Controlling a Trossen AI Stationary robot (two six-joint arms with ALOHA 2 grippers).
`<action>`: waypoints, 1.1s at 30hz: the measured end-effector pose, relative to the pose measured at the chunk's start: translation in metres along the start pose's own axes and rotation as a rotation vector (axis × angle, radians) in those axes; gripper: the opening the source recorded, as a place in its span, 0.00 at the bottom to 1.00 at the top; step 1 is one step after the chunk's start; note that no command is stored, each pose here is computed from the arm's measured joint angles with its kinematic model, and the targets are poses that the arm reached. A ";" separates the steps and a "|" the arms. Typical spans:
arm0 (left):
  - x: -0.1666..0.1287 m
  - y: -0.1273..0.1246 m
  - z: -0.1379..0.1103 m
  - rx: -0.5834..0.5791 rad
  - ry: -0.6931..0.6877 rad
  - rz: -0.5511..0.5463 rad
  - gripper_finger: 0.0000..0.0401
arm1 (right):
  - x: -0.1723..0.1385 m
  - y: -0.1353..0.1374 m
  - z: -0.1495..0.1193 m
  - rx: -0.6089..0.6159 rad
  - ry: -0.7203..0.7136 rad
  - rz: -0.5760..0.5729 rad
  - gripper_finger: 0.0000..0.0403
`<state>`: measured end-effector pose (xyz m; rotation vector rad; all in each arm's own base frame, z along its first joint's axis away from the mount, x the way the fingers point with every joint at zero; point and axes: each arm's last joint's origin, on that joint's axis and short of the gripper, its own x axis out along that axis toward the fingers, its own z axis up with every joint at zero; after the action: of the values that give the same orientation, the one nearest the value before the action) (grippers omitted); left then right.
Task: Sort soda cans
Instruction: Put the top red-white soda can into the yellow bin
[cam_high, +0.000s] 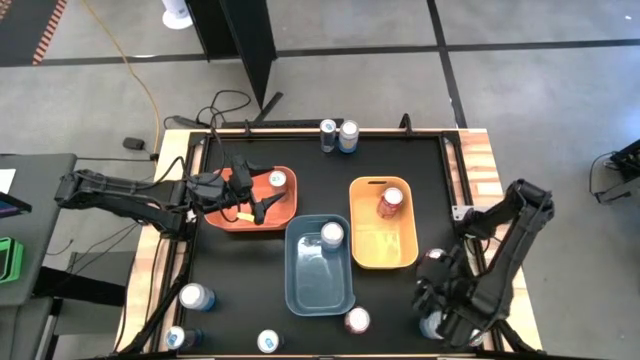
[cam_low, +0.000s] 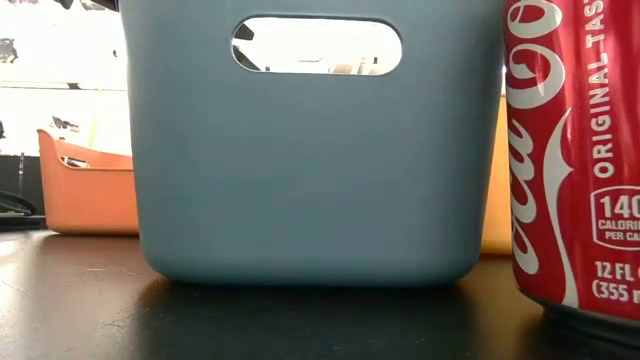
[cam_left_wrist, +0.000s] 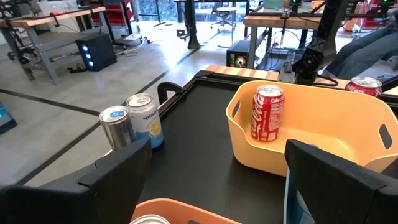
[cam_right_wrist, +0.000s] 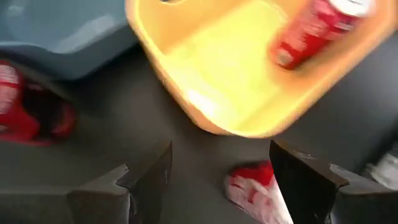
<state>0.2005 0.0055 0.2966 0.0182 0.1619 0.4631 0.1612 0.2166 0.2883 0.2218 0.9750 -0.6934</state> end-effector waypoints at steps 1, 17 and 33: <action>0.000 0.000 0.000 0.000 0.000 0.000 0.91 | -0.001 -0.002 -0.001 -0.001 0.004 0.010 0.71; 0.000 0.000 0.000 -0.003 -0.001 0.000 0.91 | 0.021 -0.022 -0.019 -0.061 0.230 -0.114 0.71; 0.000 0.000 0.000 -0.006 -0.002 0.000 0.91 | 0.028 -0.037 0.016 -0.413 0.328 -0.032 0.71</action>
<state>0.2005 0.0055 0.2969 0.0130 0.1585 0.4632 0.1595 0.1684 0.2791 -0.0465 1.4144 -0.4771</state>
